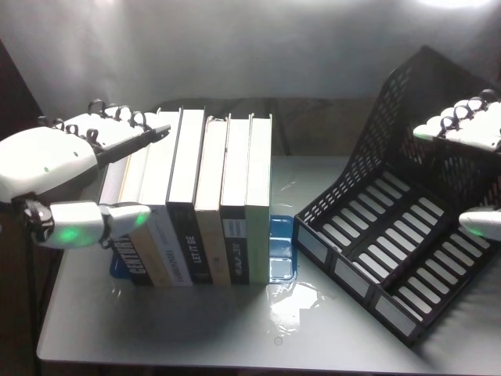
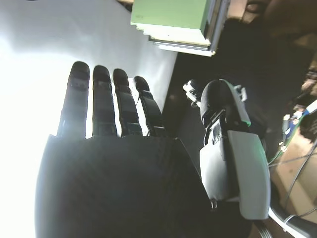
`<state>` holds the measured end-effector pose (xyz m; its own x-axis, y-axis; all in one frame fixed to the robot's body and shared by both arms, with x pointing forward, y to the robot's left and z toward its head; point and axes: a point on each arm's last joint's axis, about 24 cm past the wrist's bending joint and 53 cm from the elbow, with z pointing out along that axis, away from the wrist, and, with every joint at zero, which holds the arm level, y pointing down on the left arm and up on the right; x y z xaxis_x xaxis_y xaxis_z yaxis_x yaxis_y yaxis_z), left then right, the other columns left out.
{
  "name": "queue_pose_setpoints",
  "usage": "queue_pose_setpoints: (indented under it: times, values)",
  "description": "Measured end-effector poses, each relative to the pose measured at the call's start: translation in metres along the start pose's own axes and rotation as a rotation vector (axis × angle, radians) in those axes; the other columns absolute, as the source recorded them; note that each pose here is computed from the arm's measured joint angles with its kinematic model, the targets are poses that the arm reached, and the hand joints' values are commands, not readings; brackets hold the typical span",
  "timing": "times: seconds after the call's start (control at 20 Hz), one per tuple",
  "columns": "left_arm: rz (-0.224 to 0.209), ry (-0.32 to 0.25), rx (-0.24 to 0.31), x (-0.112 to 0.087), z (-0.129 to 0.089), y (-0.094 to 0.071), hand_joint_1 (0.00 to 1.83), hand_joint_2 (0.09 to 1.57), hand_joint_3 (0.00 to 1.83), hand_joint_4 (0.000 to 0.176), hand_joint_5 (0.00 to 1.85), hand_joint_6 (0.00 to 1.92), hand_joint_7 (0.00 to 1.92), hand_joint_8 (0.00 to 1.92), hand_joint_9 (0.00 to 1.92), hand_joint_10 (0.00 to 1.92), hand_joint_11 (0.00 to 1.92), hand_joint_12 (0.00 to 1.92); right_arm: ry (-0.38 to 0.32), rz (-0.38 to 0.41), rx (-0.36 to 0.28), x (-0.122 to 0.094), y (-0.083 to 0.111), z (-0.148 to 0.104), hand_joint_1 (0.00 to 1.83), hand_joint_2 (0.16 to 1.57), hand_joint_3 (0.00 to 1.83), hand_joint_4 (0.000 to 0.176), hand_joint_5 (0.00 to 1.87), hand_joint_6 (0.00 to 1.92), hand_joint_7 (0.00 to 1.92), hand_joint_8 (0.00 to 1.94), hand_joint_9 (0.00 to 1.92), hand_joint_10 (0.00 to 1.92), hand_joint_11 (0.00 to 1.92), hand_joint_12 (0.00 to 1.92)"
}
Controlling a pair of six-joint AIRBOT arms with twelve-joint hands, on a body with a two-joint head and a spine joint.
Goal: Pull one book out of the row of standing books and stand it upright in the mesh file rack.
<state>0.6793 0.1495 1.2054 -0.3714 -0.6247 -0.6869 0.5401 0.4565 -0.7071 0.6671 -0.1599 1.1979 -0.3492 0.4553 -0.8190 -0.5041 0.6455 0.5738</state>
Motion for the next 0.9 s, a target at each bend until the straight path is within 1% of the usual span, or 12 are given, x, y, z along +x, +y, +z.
queue_pose_setpoints:
  times: [0.1,0.2,0.25,0.35,0.4,0.5,0.55,0.6,0.65,0.75,0.85,0.9]
  values:
    - [0.017,0.012,0.006,0.0,0.004,-0.003,0.14,1.29,0.0,0.042,0.0,0.0,0.0,0.0,0.0,0.0,0.0,0.0,0.008,-0.024,0.013,0.001,-0.002,0.001,0.29,1.31,0.02,0.0,0.0,0.0,0.0,0.0,0.0,0.0,0.0,0.0]
    - [0.039,0.027,0.004,0.002,0.008,-0.003,0.13,1.26,0.0,0.042,0.01,0.01,0.0,0.0,0.0,0.0,0.0,0.0,0.02,-0.041,0.024,0.004,-0.005,0.001,0.24,1.3,0.01,0.0,0.0,0.0,0.0,0.0,0.0,0.0,0.0,0.0]
    - [0.034,0.031,-0.005,0.004,0.011,-0.001,0.11,1.24,0.0,0.042,0.04,0.01,0.0,0.0,0.0,0.0,0.0,0.0,0.022,-0.042,0.028,0.004,-0.006,0.001,0.24,1.3,0.0,0.0,0.0,0.0,0.0,0.0,0.0,0.0,0.0,0.0]
    - [0.043,0.054,-0.015,0.011,0.02,-0.001,0.03,1.22,0.0,0.051,0.07,0.02,0.0,0.0,0.0,0.0,0.0,0.0,0.022,-0.037,0.032,0.005,-0.007,0.002,0.28,1.29,0.0,0.0,0.0,0.0,0.0,0.0,0.0,0.0,0.0,0.0]
    - [0.059,0.068,-0.014,0.014,0.026,-0.002,0.0,1.2,0.0,0.058,0.1,0.03,0.0,0.0,0.0,0.0,0.0,0.0,0.023,-0.032,0.035,0.006,-0.008,0.003,0.31,1.3,0.0,0.0,0.0,0.0,0.0,0.0,0.0,0.0,0.0,0.0]
    - [0.077,0.085,-0.028,0.016,0.033,0.0,0.0,1.16,0.0,0.058,0.19,0.03,0.0,0.0,0.0,0.0,0.0,0.0,0.025,-0.025,0.038,0.008,-0.009,0.006,0.33,1.3,0.0,0.0,0.0,0.0,0.0,0.0,0.0,0.0,0.0,0.0]
    - [0.076,0.086,-0.036,0.016,0.035,0.001,0.0,1.15,0.0,0.048,0.22,0.04,0.0,0.0,0.0,0.0,0.0,0.0,0.026,-0.023,0.041,0.008,-0.01,0.006,0.3,1.3,0.0,0.0,0.0,0.0,0.0,0.0,0.0,0.0,0.0,0.0]
    - [0.081,0.091,-0.044,0.016,0.04,0.002,0.0,1.16,0.0,0.046,0.25,0.05,0.0,0.0,0.0,0.0,0.0,0.0,0.025,-0.02,0.043,0.009,-0.011,0.006,0.33,1.3,0.0,0.0,0.0,0.0,0.0,0.0,0.0,0.0,0.0,0.0]
    - [0.09,0.102,-0.056,0.019,0.047,0.004,0.0,1.16,0.0,0.052,0.25,0.05,0.0,0.0,0.0,0.0,0.0,0.0,0.02,-0.007,0.05,0.009,-0.014,0.007,0.34,1.3,0.0,0.0,0.0,0.0,0.0,0.0,0.0,0.0,0.0,0.0]
    - [0.13,0.138,-0.065,0.028,0.056,0.005,0.08,1.16,0.0,0.024,0.4,0.05,0.0,0.0,0.0,0.0,0.0,0.0,0.024,0.001,0.057,0.011,-0.017,0.007,0.34,1.31,0.0,0.0,0.0,0.0,0.0,0.0,0.0,0.0,0.0,0.0]
    - [0.16,0.165,-0.073,0.036,0.068,0.002,0.1,1.15,0.0,0.03,0.47,0.03,0.0,0.0,0.0,0.0,0.0,0.0,0.031,0.002,0.06,0.015,-0.018,0.008,0.31,1.32,0.01,0.0,0.0,0.0,0.0,0.0,0.0,0.0,0.0,0.0]
    - [0.173,0.176,-0.076,0.038,0.073,0.001,0.14,1.14,0.0,0.025,0.51,0.04,0.0,0.0,0.0,0.0,0.0,0.0,0.032,0.005,0.058,0.016,-0.017,0.009,0.33,1.32,0.01,0.0,0.0,0.0,0.0,0.0,0.0,0.0,0.0,0.0]
